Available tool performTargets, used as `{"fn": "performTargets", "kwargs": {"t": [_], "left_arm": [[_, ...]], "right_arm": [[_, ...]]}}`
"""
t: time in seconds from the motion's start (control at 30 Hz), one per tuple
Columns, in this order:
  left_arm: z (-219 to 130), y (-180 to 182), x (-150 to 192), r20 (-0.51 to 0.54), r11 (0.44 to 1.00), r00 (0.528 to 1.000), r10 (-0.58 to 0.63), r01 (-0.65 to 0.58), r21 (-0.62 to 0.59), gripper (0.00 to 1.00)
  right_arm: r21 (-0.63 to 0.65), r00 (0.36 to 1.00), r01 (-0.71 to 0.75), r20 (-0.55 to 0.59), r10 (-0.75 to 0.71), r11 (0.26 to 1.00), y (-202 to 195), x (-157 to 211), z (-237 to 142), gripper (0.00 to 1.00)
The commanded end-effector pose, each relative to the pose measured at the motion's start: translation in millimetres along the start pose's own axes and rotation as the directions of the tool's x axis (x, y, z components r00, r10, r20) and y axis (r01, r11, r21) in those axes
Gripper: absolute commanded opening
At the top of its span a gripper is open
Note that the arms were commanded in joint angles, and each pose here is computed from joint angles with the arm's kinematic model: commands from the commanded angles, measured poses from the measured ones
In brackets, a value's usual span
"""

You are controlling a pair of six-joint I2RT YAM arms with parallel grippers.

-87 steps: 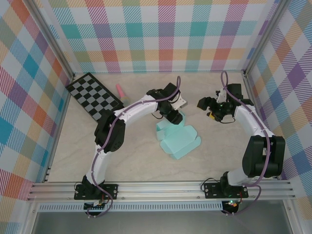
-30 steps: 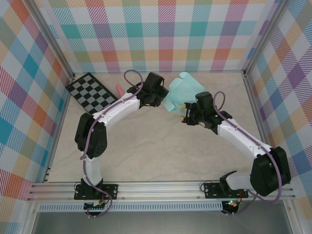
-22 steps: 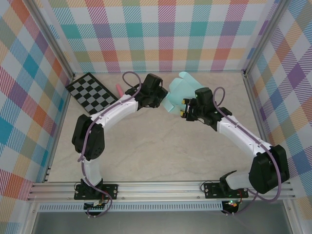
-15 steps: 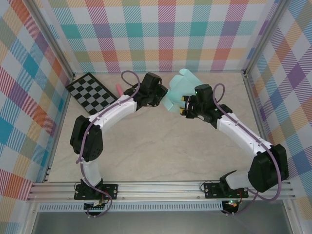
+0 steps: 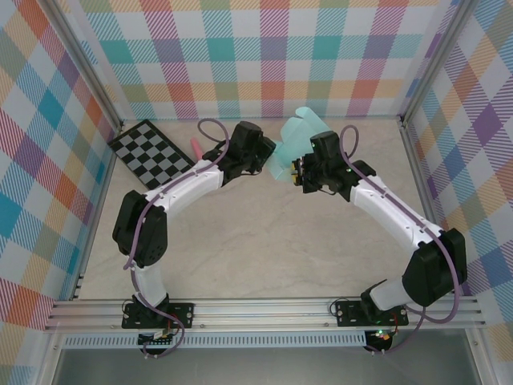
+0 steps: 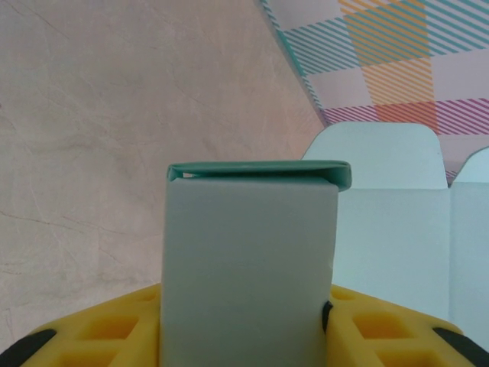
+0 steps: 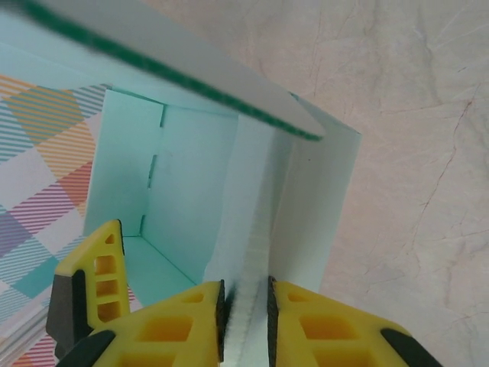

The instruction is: Fold the paper box

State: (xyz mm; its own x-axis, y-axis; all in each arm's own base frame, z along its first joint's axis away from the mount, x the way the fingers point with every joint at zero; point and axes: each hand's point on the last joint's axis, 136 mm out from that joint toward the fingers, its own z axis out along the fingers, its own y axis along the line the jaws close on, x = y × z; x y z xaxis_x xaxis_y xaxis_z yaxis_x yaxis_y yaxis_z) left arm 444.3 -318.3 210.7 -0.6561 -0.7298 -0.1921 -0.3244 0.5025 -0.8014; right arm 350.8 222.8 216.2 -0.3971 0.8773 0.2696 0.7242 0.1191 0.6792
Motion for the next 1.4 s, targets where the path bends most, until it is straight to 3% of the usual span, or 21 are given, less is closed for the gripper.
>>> {"fn": "performTargets", "kwargs": {"t": [0.0,0.23,0.57,1.13,1.37], "left_arm": [[-21.0,-44.6,9.0,-0.033,0.987,0.999,0.031,-0.025,0.158,0.43],[-21.0,-68.6,12.0,-0.037,0.964,0.997,0.072,-0.06,0.26,0.43],[-29.3,-90.9,33.9,-0.071,0.921,0.984,0.164,-0.127,0.368,0.43],[-51.5,-122.0,62.9,-0.072,0.8,0.94,0.334,-0.242,0.55,0.42],[-55.3,-123.2,81.6,-0.084,0.767,0.906,0.415,-0.299,0.567,0.42]], "right_arm": [[-0.018,0.992,0.101,-0.074,-0.102,0.995,9.8,21.5,-3.9,0.27],[0.088,0.989,0.106,-0.117,-0.095,0.99,-17.8,24.1,3.8,0.29],[0.114,0.989,0.107,-0.116,-0.094,0.988,-22.5,21.8,12.3,0.29],[0.202,0.986,0.119,-0.138,-0.093,0.972,-43.6,16.9,30.7,0.31],[0.217,0.984,0.152,-0.121,-0.128,0.964,-47.7,5.7,35.8,0.2]]}}
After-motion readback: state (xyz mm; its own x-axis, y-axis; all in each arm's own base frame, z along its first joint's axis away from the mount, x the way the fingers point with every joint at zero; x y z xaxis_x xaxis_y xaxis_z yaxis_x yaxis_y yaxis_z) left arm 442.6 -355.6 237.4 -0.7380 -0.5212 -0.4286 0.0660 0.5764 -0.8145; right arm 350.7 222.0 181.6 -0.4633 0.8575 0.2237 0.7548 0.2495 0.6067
